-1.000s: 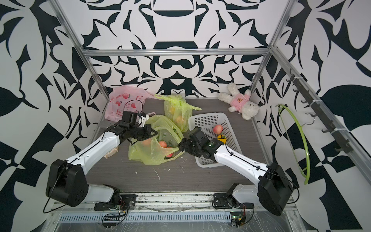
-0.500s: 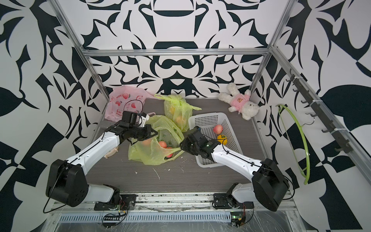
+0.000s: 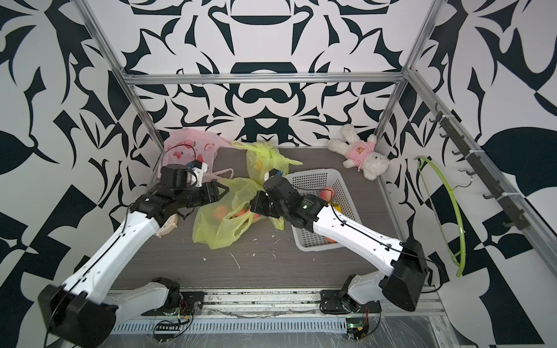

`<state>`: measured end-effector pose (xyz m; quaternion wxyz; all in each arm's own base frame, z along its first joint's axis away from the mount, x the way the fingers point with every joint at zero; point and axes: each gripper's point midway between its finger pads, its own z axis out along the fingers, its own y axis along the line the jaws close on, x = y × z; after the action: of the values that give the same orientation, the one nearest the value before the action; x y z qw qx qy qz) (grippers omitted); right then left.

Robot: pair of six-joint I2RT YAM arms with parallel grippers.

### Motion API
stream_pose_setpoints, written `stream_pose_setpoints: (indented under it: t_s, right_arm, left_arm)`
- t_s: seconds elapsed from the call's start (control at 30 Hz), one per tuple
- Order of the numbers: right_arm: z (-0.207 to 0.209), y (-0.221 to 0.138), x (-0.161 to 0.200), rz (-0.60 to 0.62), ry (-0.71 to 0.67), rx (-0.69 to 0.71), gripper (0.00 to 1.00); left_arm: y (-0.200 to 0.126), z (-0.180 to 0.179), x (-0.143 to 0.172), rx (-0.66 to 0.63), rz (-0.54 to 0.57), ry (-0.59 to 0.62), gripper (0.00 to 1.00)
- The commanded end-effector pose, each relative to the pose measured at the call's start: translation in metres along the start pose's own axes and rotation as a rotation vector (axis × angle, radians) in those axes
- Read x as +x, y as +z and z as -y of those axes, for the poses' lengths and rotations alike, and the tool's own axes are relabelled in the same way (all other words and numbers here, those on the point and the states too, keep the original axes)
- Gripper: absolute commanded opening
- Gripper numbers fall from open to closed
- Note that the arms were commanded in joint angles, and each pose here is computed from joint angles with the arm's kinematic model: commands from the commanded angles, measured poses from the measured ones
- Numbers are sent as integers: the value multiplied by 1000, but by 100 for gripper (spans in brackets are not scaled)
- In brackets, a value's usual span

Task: Place the peach into a plastic bag & tie a knot
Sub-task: Adjust the plastic bag at the center of the board.

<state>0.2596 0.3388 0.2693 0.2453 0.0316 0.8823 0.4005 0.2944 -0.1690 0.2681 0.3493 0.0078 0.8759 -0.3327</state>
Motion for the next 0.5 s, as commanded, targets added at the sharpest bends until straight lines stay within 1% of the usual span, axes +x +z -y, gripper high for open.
stream_pose_setpoints:
  t_s: [0.0, 0.1, 0.13, 0.2, 0.23, 0.33, 0.47]
  right_arm:
    - [-26, -4, -7, -8, -65, -6, 0]
    - [-53, -2, -15, -6, -93, -39, 0]
    - [-61, -1, -18, -6, -100, -50, 0]
    - [-71, 4, -21, -10, -110, -60, 0]
    - [-76, 7, -22, -12, -113, -64, 0]
    - [-83, 14, -24, -15, -110, -74, 0]
    - [-92, 22, -28, -14, -95, -98, 0]
  left_arm:
    - [-38, 7, -15, -50, 153, 134, 66]
    - [-65, 25, -16, -19, 283, 267, 71]
    - [-71, 31, -14, -11, 314, 312, 72]
    - [-76, 37, -8, -7, 341, 385, 74]
    - [-76, 40, -4, -3, 342, 417, 75]
    - [-66, 43, 6, -18, 322, 464, 75]
    - [-51, 42, 11, -96, 352, 522, 74]
